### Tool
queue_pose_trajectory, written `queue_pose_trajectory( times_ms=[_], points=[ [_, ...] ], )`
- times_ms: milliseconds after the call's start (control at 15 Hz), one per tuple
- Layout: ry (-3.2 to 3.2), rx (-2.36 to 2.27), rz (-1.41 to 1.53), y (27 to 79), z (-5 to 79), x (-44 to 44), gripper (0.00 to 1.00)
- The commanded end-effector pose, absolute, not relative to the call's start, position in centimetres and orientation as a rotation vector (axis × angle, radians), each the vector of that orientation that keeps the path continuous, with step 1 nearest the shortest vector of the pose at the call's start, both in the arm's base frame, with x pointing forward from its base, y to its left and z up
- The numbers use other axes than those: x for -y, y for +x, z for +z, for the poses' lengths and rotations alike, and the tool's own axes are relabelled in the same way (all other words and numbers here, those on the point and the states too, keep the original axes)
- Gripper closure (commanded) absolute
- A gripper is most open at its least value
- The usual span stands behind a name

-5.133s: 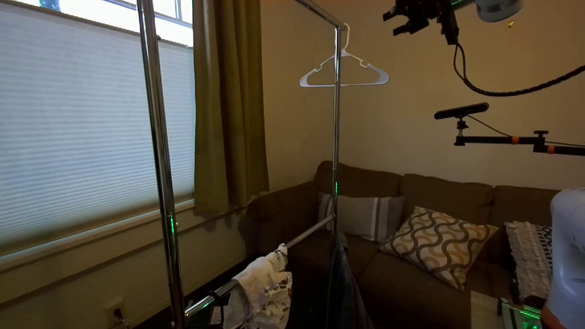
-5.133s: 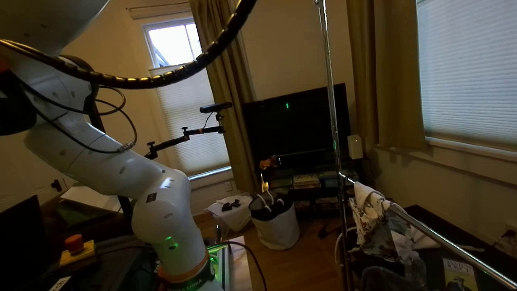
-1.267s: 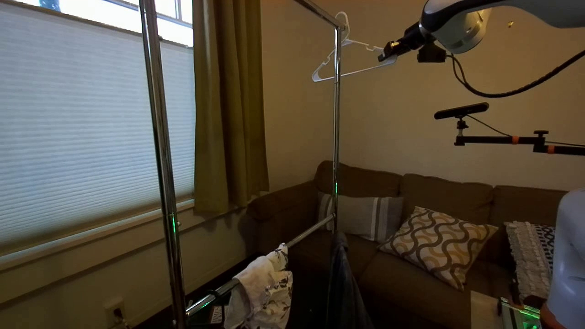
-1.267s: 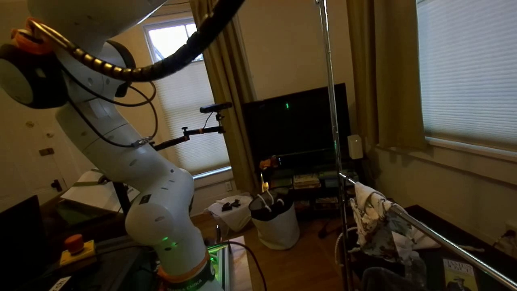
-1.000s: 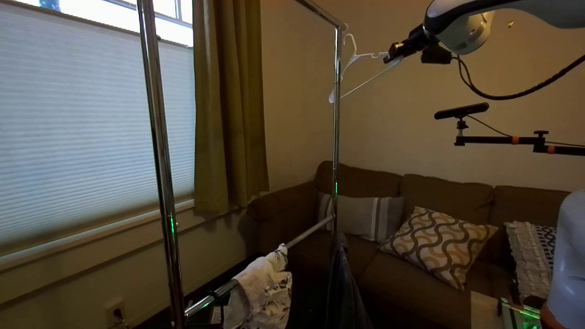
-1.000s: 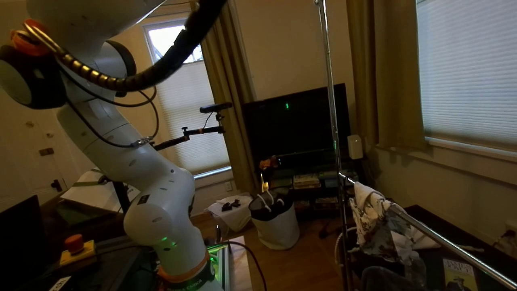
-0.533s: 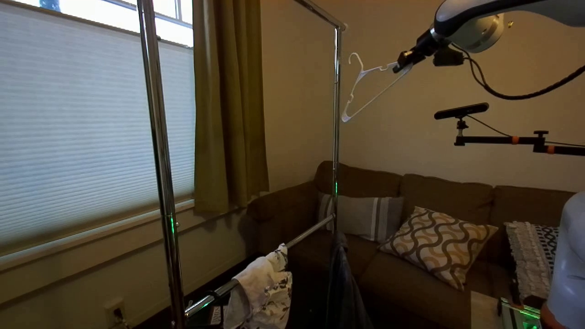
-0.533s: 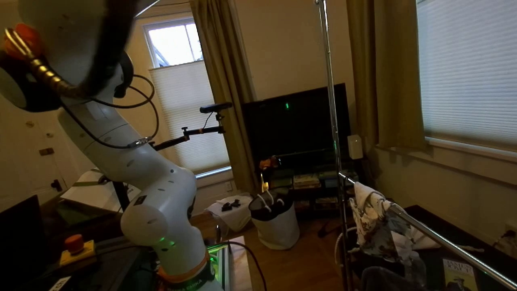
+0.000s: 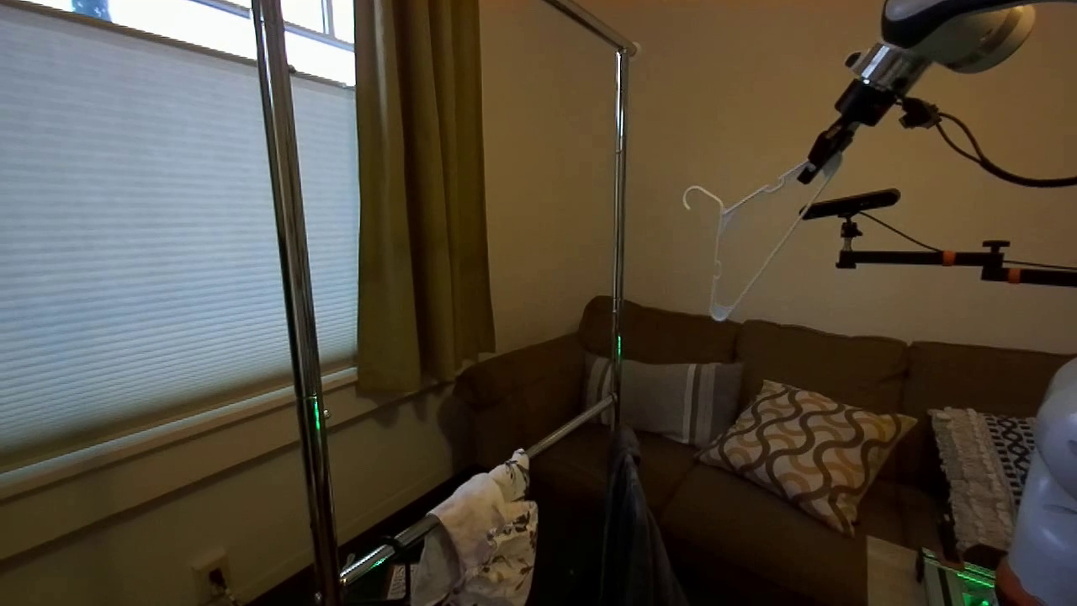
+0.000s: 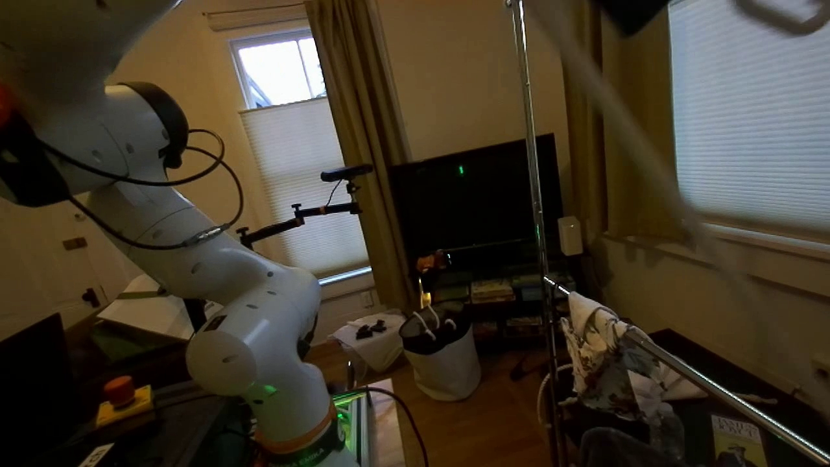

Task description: Move the white hanger to the left

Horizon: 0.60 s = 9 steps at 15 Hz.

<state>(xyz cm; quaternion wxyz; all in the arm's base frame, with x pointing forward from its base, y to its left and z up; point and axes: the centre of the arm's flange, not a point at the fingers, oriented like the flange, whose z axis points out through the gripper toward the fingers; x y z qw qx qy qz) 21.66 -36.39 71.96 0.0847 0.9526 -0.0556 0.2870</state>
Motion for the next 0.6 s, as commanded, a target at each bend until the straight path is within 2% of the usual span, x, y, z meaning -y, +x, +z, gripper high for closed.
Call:
queue_pose_trajectory(
  times_ms=[0,267,533],
  points=[
    [2.976,0.012,0.622,16.7,70.9,29.7,0.99],
    [3.142,-0.259,0.458,14.6,72.3,21.5,0.99],
    [3.053,-0.499,0.756,17.3,76.5,13.1,0.99]
  ],
)
